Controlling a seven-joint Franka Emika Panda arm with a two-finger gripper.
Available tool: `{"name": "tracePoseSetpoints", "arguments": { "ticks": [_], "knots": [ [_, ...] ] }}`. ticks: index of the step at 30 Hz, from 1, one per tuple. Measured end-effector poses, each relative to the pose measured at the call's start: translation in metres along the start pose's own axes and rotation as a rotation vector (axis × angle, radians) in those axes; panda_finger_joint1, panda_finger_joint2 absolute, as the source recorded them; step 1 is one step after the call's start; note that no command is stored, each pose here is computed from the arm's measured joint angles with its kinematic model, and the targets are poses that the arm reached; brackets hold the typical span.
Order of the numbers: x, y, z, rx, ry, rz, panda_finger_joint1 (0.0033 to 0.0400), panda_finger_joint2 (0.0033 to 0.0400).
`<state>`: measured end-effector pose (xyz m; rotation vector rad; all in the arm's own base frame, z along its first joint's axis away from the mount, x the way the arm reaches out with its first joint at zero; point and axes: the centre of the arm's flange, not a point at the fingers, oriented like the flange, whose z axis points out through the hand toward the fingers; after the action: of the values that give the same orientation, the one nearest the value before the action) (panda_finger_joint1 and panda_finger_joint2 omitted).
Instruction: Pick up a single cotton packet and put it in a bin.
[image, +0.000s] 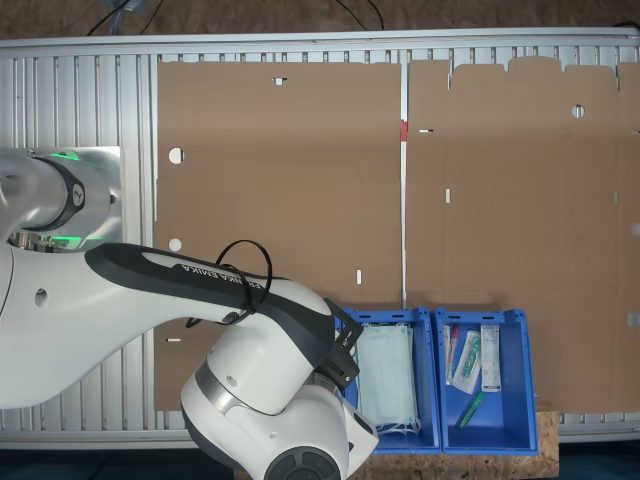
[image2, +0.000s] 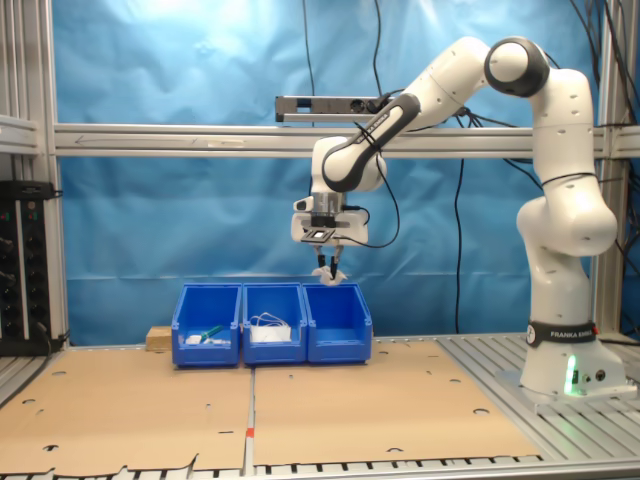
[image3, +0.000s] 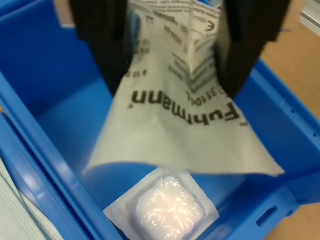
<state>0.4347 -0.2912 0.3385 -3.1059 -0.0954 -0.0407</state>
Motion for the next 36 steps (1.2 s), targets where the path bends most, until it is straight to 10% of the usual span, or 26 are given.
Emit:
{"name": "tracePoseSetpoints", "arguments": {
  "ticks": [2,3,8,9,17,18,36],
  "knots": [
    [0.0000,0.0000,0.0000,0.000,0.000,0.000,0.0061,0.0061],
    [0.0000,0.0000,0.0000,0.000,0.000,0.000,0.0184,0.0184],
    [0.0000,0.0000,0.0000,0.000,0.000,0.000,0.0184,0.0184],
    [0.0000,0.0000,0.0000,0.000,0.000,0.000,0.0268,0.0268],
    [0.0000,0.0000,0.0000,0.000,0.000,0.000,0.0268,0.0268],
    [0.0000,0.0000,0.0000,0.000,0.000,0.000,0.0389,0.0389],
    [0.0000,0.0000,0.0000,0.000,0.000,0.000,0.0399,0.0399]
  ]
}}
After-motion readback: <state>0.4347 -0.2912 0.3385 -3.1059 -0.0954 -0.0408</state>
